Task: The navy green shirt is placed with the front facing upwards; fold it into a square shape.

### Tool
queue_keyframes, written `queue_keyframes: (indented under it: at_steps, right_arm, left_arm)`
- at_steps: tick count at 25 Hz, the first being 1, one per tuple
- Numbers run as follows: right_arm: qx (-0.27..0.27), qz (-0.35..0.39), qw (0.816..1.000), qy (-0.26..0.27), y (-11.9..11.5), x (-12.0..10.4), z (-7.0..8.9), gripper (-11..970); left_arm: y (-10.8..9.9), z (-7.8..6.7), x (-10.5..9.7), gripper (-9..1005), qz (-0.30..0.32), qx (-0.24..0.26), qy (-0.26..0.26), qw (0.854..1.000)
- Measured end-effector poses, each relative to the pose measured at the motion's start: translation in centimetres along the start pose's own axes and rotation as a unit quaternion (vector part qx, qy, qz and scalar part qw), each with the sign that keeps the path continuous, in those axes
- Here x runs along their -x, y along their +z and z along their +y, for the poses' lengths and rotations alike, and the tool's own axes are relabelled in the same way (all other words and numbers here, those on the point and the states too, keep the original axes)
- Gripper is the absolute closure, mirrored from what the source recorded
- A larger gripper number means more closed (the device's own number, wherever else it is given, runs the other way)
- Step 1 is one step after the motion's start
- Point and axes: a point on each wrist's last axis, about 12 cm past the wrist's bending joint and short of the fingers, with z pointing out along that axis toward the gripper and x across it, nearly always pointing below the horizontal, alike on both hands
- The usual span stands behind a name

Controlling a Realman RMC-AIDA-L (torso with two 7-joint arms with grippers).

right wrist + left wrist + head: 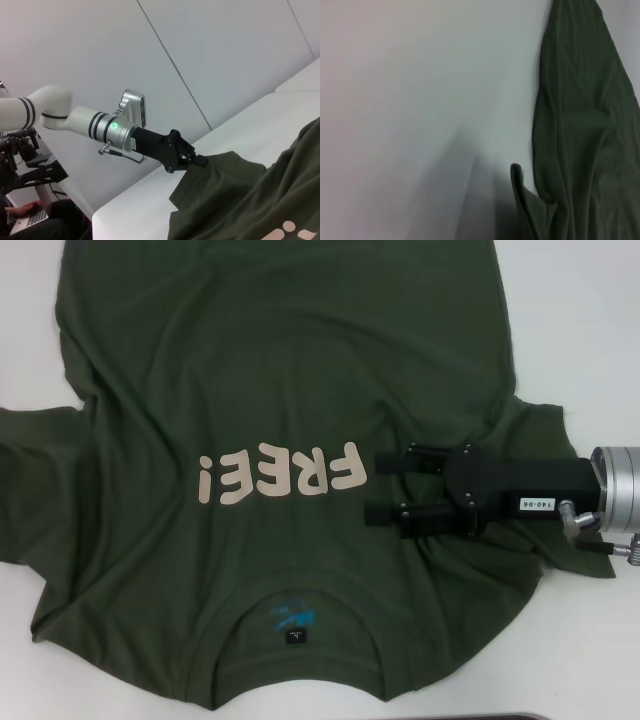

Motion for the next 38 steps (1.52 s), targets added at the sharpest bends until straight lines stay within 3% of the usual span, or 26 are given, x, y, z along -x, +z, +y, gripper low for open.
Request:
queue_keyframes:
  at_steps: [5,12,23,38]
  right_arm:
    - [0.0,0.0,1.0,0.0,0.0,0.0,0.0,35]
    - [-0.001,0.002,1.0,-0.001,-0.1,0.0,0.0,35]
    - [0.0,0.004,1.0,-0.002,0.0,0.1,-0.1,35]
    - [-0.001,0.005,1.0,-0.002,-0.1,0.1,-0.1,36]
  left_arm:
    - [-0.6,-0.3,0.6,992,-0.003,0.001,0.003,1.0]
    - [-0.7,-2.4,1.4,991,0.03,-0.018,0.023,0.999]
    - [0.3,-5.9,0.9,991,0.066,-0.117,0.039,0.99]
    - [5.7,-5.8,-2.4,992,0.053,-0.135,-0.008,0.989]
